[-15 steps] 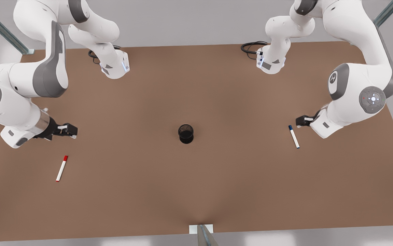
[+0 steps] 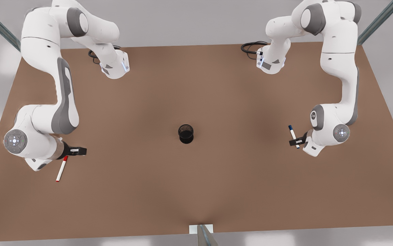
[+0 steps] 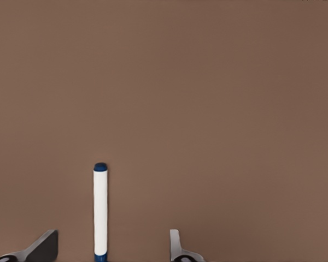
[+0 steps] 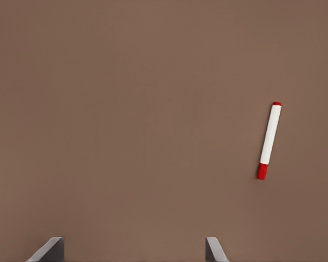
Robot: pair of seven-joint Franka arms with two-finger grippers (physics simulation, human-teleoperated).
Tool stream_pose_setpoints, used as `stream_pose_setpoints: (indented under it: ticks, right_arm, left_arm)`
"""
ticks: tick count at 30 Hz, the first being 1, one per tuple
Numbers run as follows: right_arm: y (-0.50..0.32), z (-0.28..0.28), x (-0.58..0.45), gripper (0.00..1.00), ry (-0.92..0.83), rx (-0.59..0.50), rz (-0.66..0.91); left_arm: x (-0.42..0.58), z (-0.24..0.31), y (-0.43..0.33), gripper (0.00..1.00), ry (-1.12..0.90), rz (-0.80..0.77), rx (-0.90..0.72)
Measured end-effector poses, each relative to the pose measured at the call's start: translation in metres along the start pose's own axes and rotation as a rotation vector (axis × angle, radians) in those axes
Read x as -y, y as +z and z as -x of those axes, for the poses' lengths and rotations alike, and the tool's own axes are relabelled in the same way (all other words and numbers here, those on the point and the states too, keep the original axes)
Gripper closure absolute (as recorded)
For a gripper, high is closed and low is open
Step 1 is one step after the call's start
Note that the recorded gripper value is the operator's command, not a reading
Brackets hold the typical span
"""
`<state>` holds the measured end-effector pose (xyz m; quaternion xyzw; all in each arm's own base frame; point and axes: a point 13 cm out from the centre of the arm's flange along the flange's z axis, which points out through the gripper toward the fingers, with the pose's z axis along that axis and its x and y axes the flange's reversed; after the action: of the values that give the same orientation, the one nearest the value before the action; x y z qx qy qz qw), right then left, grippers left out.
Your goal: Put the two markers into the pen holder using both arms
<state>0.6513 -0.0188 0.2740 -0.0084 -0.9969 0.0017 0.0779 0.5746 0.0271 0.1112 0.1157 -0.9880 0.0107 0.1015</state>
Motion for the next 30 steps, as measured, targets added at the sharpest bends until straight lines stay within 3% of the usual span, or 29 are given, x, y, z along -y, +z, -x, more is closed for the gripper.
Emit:
stream_pose_setpoints:
  ticks: [3, 11, 13, 15, 16, 17, 23, 30]
  right_arm:
    - [0.061, 0.023, 0.047, 0.00, 0.075, 0.014, 0.017]
    - [0.119, 0.086, 0.152, 0.04, 0.188, 0.132, 0.017]
    - [0.132, 0.095, 0.168, 0.05, 0.193, 0.138, 0.017]
    - [0.147, 0.097, 0.172, 0.11, 0.183, 0.127, 0.017]
    - [0.156, 0.096, 0.172, 0.13, 0.177, 0.116, 0.017]
    - [0.167, 0.095, 0.173, 0.19, 0.172, 0.105, 0.017]
    - [0.198, 0.085, 0.193, 0.34, 0.161, 0.082, 0.024]
    - [0.215, 0.084, 0.204, 0.34, 0.126, 0.081, 0.022]
  left_arm:
    - [-0.009, 0.012, 0.016, 0.00, -0.048, -0.013, 0.060]
    - [-0.033, 0.011, 0.054, 0.00, -0.004, 0.058, 0.124]
    - [-0.034, 0.011, 0.057, 0.10, 0.025, 0.078, 0.139]
    - [-0.034, 0.013, 0.057, 0.35, 0.043, 0.087, 0.156]
    - [-0.034, 0.014, 0.056, 0.38, 0.047, 0.090, 0.163]
    - [-0.035, 0.016, 0.057, 0.38, 0.049, 0.091, 0.168]
    - [-0.033, 0.020, 0.064, 0.45, 0.050, 0.085, 0.178]
    - [-0.032, 0.022, 0.073, 0.52, 0.043, 0.075, 0.180]
